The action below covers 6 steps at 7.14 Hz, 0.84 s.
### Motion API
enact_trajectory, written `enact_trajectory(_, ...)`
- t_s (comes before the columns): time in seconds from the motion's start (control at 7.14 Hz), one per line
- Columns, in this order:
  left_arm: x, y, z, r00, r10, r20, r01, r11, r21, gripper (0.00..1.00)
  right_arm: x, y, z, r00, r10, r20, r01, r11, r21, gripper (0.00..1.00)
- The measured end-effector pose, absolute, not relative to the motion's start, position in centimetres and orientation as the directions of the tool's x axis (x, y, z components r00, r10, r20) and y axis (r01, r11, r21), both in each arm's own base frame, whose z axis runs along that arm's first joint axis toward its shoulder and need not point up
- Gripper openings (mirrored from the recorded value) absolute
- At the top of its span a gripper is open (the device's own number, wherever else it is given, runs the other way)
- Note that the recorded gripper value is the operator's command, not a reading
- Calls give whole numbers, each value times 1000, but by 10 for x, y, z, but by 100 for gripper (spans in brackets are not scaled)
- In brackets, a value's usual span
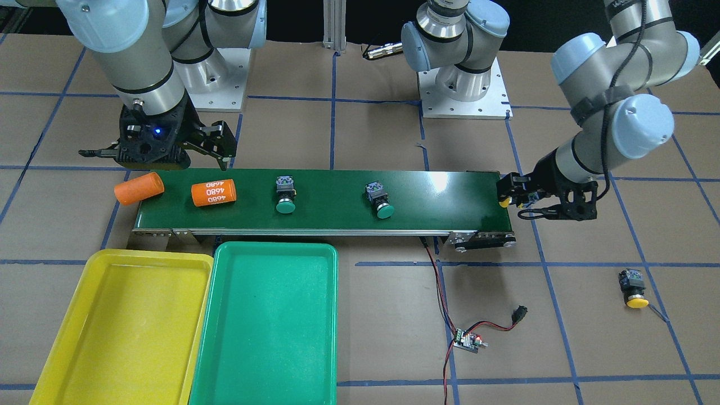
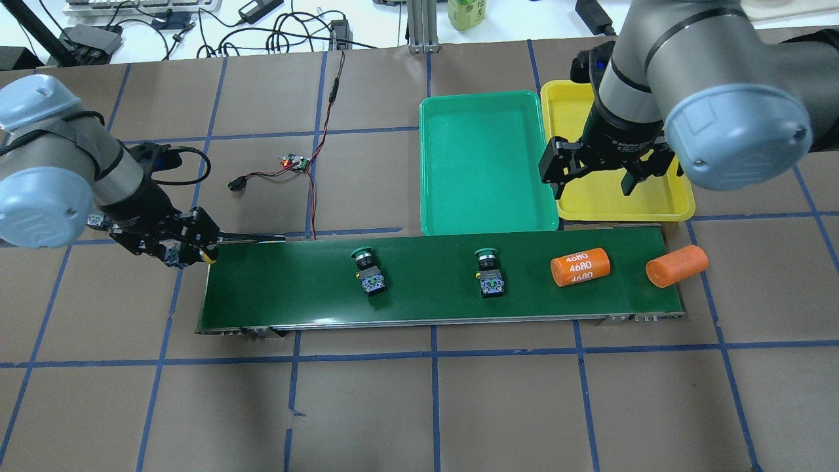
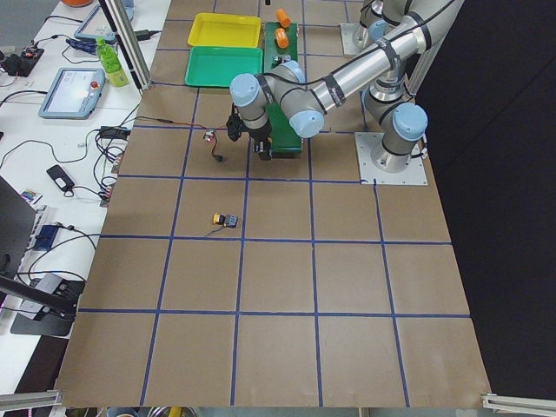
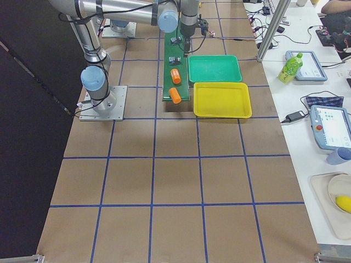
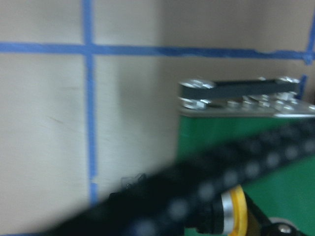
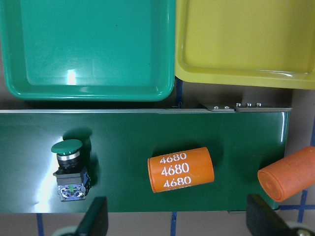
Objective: Sort buttons by color to trays
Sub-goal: 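Place yellow button on belt with left gripper while right gripper lowers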
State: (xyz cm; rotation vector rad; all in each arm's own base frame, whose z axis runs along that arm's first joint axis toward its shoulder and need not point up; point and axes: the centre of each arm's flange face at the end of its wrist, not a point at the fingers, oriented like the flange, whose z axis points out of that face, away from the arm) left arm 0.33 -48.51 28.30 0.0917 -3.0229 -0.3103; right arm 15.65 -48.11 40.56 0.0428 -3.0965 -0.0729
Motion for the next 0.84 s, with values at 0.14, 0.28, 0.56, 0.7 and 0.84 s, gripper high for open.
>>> enact_trajectory(0.14,-34,-477,283,-994,-82,77,-64,976,209,26,164,-472,398,-994,-52,91,-48,998,50,100)
enact_trajectory(0.28,-61,-472,279,-993,-96,63,-80,973,215,34,172,-461,391,-991,-71,110,-65,996,56,100)
enact_trajectory(0.56,-85,-467,262,-990,-137,44,-124,968,217,100,187,-448,382,-991,-65,119,-59,997,53,100)
enact_trajectory(0.7,-88,-466,256,-987,-154,39,-142,968,208,100,193,-445,381,-991,-57,121,-51,997,51,100)
enact_trajectory(0.84,-88,-467,254,-986,-162,38,-151,968,198,100,197,-443,381,-991,-54,121,-48,998,51,100)
